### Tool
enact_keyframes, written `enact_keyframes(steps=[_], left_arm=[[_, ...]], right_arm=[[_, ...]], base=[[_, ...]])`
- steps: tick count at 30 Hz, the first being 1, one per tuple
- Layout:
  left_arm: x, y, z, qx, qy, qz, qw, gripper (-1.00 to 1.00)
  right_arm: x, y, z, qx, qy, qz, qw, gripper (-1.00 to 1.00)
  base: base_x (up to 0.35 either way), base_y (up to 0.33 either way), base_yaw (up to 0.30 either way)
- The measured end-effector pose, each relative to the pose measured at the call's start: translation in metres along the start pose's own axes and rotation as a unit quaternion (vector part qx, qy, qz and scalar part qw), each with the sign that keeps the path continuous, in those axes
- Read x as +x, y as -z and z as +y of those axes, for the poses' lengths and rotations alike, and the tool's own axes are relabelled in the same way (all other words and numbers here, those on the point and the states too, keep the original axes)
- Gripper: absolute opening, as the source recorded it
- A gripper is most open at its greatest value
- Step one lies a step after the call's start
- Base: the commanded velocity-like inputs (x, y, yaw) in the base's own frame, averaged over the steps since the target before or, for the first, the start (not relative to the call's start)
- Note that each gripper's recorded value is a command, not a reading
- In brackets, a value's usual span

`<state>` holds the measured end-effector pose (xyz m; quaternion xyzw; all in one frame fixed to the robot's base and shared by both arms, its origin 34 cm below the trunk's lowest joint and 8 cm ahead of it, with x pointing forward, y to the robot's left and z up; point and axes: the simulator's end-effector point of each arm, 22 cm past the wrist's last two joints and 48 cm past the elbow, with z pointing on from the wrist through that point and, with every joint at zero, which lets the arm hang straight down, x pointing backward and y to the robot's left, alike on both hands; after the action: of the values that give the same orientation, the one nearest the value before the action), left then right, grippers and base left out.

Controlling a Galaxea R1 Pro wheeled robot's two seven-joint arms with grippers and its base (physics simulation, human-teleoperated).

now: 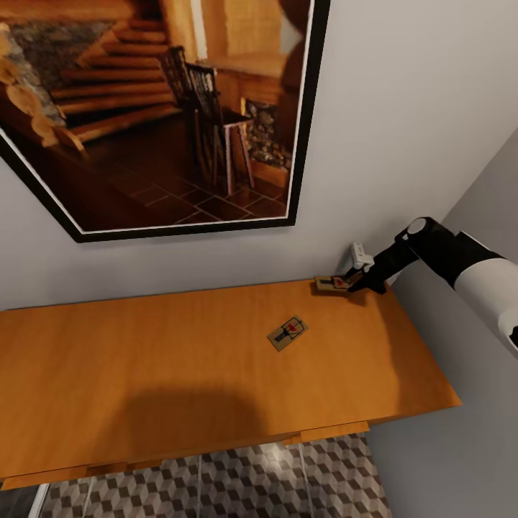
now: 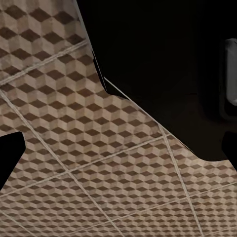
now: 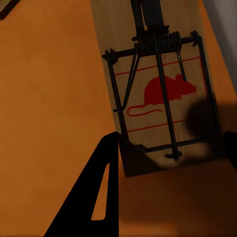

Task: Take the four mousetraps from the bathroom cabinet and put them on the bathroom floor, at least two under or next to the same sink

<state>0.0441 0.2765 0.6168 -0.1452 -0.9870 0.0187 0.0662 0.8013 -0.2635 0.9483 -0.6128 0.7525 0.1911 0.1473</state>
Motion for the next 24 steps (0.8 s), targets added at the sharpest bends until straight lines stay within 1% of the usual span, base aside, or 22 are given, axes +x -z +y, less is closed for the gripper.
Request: enact_keyframes(steps=[4,7,24], left_arm=[[0.0000,0.0000,0.0000,0.000,0.000,0.000,1.0000,1.00],[-0.0004,0.0000,-0.0006,0.000,0.000,0.000,1.0000,1.00],[-0.0005,0.0000,0.0000,0.000,0.000,-0.001,1.0000,1.00]], right_arm=[[0.0035,0.0034,-0.0008,0.002,-0.002,0.002,1.0000,-1.00],[0.0044,0.0042,-0.0013,0.003,-0.002,0.002,1.0000,-1.00],[0.0053,0.0043,-0.0018,0.003,-0.002,0.002,1.0000,-1.00]], base=[[-0.007,0.001,0.000],[-0.125,0.065,0.000],[-0.253,0.162,0.000]])
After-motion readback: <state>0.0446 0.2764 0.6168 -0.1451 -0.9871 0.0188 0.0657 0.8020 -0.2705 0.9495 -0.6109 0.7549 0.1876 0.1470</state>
